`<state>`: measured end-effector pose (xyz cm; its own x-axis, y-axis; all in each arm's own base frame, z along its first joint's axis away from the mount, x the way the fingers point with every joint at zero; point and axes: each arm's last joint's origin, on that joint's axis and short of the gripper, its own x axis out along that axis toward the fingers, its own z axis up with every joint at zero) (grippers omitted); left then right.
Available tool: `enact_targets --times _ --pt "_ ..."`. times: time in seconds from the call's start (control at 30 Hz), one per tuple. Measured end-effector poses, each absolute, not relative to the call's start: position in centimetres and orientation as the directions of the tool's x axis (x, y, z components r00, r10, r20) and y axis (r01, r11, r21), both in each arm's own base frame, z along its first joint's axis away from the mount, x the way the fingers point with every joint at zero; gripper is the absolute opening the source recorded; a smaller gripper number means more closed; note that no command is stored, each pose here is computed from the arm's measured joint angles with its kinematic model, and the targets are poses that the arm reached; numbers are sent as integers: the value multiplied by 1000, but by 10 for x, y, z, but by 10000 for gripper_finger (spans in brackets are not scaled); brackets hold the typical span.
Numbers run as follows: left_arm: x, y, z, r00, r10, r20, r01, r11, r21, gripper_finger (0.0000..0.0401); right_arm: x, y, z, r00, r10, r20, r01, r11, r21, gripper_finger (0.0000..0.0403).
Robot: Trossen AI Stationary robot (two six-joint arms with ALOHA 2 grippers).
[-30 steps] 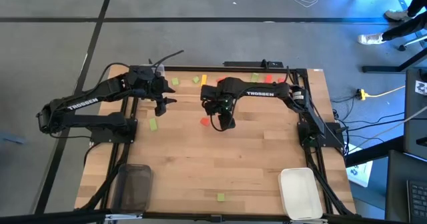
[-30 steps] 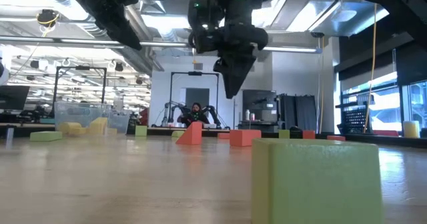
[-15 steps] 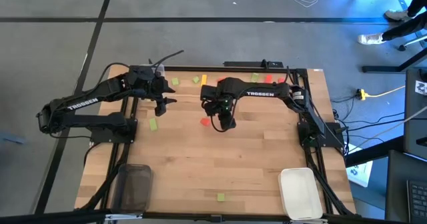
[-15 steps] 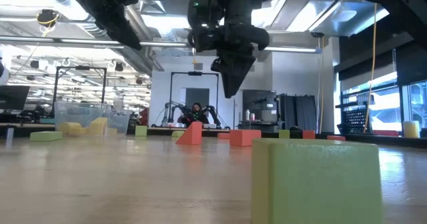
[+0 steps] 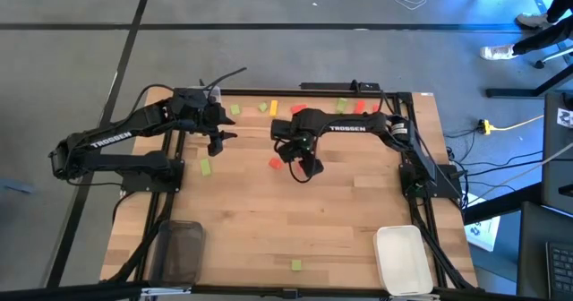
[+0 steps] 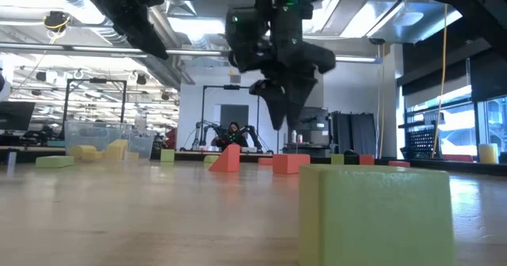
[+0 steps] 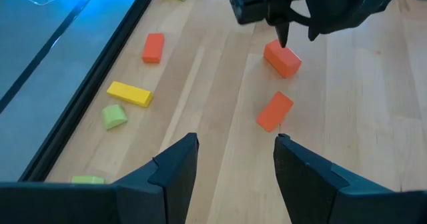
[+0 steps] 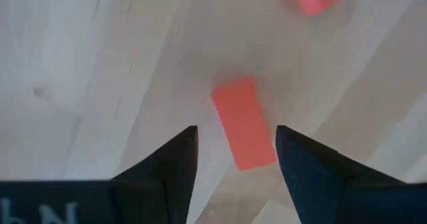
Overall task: Sort & place blocks by color
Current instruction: Put the orange block into the white bin
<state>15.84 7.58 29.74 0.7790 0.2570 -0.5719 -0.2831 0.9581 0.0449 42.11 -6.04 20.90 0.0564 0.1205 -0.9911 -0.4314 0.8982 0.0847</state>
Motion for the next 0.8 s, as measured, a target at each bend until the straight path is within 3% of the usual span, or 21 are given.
enact_targets --times 0.13,0.8 --pt "158 76 297 779 257 -572 -283 958 45 185 418 -60 197 35 121 -992 -509 856 87 200" --pt "158 76 297 779 257 -572 -298 954 23 185 415 -60 172 44 118 -992 -563 823 73 200"
